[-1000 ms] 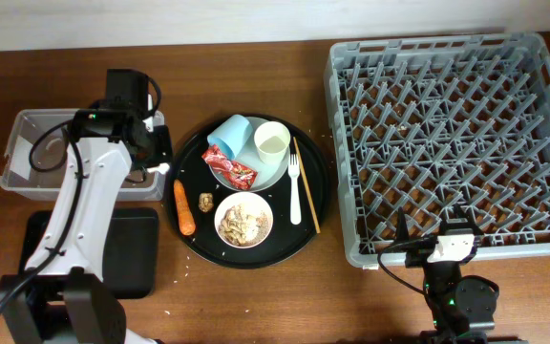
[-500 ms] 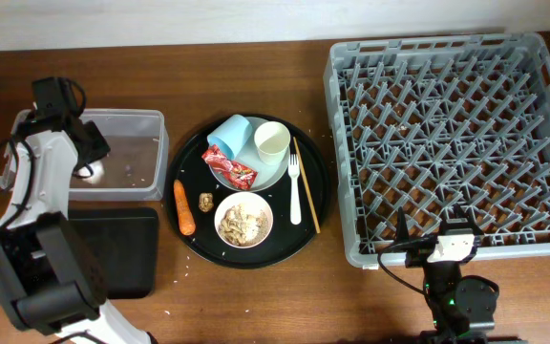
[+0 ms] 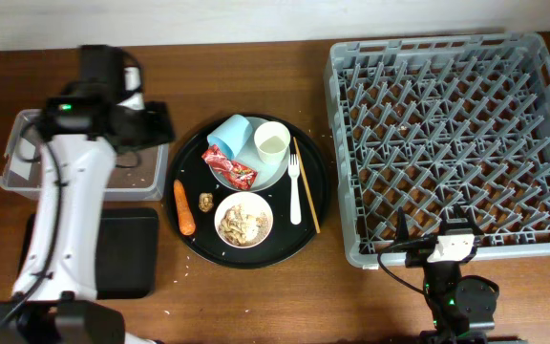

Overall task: Sort waste into correct bins and load items into the dishwasher rack
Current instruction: 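Reach the left gripper to the red candy wrapper on the plate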

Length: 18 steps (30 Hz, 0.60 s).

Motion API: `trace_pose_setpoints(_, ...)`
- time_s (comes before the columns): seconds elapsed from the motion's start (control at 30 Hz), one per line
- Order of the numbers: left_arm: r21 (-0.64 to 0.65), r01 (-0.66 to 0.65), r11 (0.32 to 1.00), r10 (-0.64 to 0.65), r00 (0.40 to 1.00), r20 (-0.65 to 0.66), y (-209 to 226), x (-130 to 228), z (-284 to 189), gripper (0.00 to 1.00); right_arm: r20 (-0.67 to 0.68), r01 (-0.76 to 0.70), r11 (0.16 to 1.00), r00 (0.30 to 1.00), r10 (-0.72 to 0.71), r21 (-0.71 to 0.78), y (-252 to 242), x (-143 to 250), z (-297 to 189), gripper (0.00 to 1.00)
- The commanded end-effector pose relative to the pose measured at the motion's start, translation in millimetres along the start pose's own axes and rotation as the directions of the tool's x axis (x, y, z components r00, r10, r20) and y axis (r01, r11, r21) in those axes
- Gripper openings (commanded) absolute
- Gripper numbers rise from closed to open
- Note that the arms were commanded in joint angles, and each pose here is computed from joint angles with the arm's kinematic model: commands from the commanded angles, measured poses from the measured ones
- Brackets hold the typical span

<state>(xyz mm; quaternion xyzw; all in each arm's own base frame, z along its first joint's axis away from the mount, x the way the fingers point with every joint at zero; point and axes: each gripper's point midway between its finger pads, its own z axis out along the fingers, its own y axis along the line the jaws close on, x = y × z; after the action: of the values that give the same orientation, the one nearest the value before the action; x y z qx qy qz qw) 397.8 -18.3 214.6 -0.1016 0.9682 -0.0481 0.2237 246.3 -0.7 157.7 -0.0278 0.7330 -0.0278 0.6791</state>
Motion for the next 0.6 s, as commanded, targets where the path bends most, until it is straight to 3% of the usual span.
trace_pose_setpoints(0.0, 0.013, 0.004, 1.0, -0.004, 0.999, -0.054, -42, 27, 18, 0.68, -0.005, -0.008, 1.0, 1.0, 0.008, 0.006, -1, 3, 0, 0.99)
trace_pose_setpoints(0.07, -0.043, 0.063, 0.997, -0.066, 0.996, -0.056, -48, 40, 28, 0.65, -0.005, -0.008, 1.0, 1.0, 0.008, 0.006, -1, 3, 0, 0.99)
trace_pose_setpoints(0.17, -0.02, 0.106, 0.994, -0.107, 0.993, -0.049, -71, 60, 55, 0.6, -0.005, -0.008, 1.0, 1.0, 0.008, 0.006, -1, 3, 0, 0.99)
trace_pose_setpoints(0.3, 0.035, 0.1, 0.994, -0.1, 0.995, -0.005, -89, 79, 93, 0.44, -0.005, -0.008, 1.0, 1.0, 0.008, 0.006, -1, 3, 0, 0.99)
trace_pose_setpoints(0.57, 0.03, 0.128, 0.991, -0.128, 0.992, 0.019, -78, 98, 123, 0.45, -0.005, -0.008, 1.0, 1.0, 0.008, 0.006, -1, 3, 0, 0.99)
